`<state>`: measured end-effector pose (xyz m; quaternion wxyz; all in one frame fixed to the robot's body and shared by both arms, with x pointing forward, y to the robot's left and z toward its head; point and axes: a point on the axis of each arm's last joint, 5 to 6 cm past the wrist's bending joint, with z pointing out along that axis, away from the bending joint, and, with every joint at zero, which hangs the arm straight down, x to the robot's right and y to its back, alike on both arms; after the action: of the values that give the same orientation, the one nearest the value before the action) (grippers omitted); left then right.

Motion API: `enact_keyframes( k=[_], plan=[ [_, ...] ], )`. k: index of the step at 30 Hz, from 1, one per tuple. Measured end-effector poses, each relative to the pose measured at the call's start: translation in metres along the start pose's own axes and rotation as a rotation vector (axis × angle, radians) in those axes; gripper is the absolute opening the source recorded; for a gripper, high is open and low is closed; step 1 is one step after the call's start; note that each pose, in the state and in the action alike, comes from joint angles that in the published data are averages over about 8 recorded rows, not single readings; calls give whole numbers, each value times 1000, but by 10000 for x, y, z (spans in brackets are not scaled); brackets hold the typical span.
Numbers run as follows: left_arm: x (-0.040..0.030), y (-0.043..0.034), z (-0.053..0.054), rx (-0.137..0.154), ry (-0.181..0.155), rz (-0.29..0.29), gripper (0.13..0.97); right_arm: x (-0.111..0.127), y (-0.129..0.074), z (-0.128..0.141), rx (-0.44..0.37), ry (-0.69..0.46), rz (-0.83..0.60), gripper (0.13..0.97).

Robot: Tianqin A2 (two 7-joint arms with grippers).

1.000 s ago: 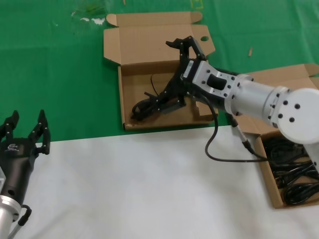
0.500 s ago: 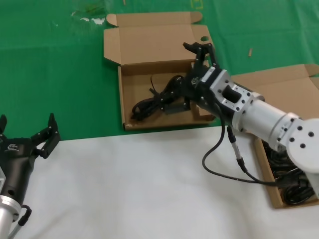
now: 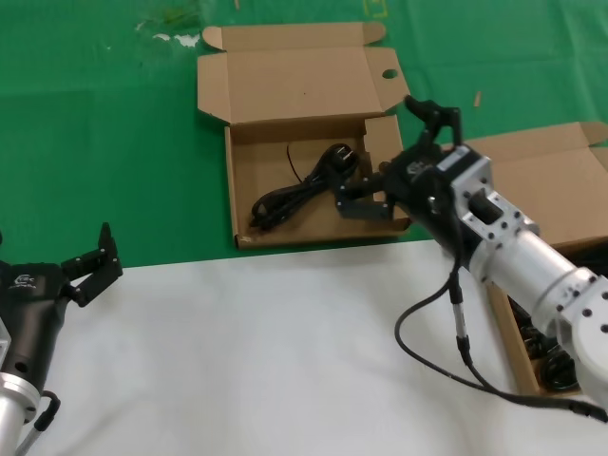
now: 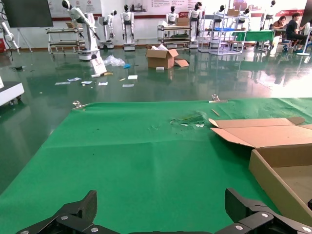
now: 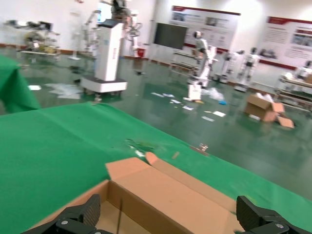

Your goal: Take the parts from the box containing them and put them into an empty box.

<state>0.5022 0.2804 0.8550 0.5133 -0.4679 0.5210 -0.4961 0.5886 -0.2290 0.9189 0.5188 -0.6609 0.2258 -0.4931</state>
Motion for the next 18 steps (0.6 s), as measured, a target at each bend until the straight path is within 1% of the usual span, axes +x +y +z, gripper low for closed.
enact_keyframes(
  k=[10,18],
  plan=[
    [0,0,0,0,0,0,957,-63,196,-273,-14,129,120,966],
    [0,0,0,0,0,0,961,-109,348,-513,-41,237,208,966]
  ],
)
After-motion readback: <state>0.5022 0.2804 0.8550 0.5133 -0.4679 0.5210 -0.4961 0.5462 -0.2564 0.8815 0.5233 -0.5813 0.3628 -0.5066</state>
